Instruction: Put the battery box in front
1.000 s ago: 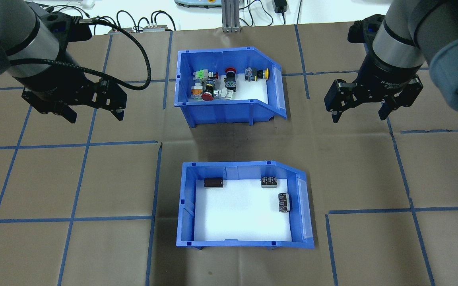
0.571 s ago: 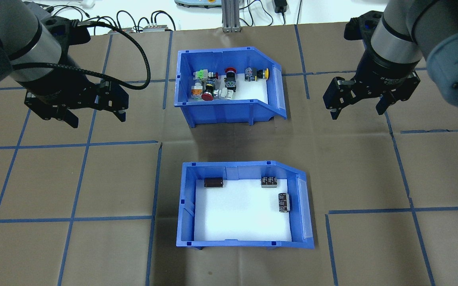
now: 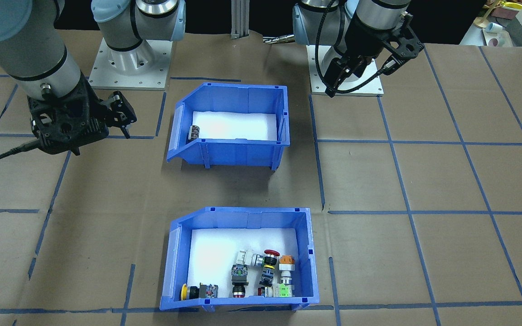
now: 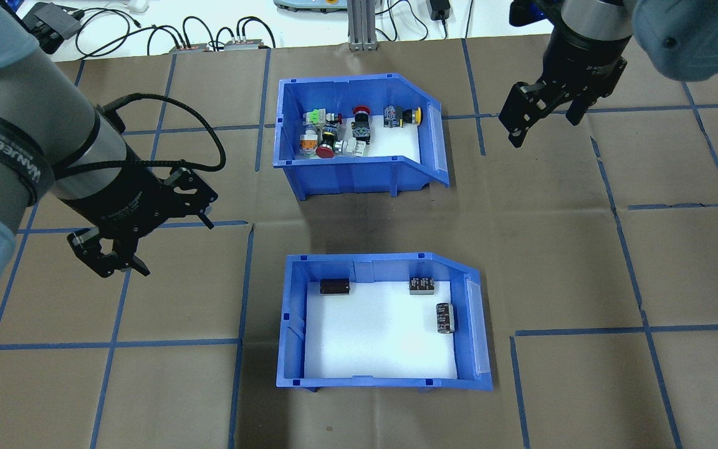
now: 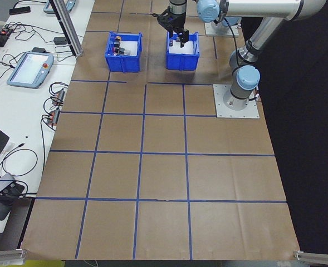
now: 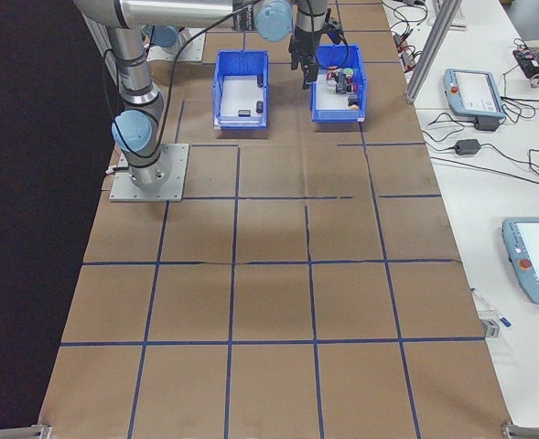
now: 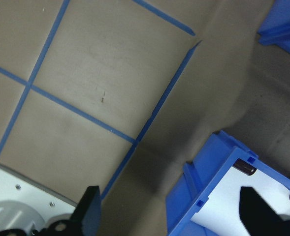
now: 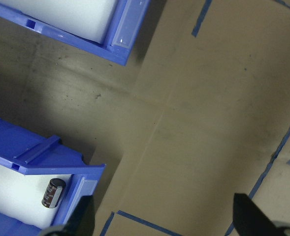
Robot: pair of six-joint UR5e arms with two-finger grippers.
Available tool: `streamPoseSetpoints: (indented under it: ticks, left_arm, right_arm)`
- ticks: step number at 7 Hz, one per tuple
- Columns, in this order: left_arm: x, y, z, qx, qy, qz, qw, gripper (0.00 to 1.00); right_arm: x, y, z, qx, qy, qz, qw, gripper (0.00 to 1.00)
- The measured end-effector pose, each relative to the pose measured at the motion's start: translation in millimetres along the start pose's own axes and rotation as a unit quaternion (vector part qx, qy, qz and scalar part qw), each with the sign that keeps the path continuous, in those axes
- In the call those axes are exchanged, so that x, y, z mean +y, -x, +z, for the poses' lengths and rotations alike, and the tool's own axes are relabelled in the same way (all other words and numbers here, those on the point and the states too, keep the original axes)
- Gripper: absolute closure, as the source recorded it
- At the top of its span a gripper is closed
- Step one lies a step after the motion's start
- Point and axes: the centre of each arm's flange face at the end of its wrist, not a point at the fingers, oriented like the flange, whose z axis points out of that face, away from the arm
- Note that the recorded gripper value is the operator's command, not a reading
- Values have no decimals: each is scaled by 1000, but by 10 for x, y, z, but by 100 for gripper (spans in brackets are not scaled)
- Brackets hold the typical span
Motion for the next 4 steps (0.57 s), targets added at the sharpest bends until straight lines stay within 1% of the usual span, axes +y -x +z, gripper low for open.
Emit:
streamPoseSetpoints:
  ticks: [1,2,3,4]
  left_arm:
    - [287,-25,145,-8,8,-70,997,1]
    - [611,-40,293,-21,13,-141,990,1]
    - [956,-11,468,-31,21,-212,977,1]
    - [1256,48,676,-29,29,-260,965,1]
  right_arm:
    - [-154,-34,31,0,0,-60,998,0]
    - [-332,18,81,1,0,-141,990,0]
    - [-523,155,149,4,0,-227,974,0]
    - [-699,334,217,6,3,-295,956,0]
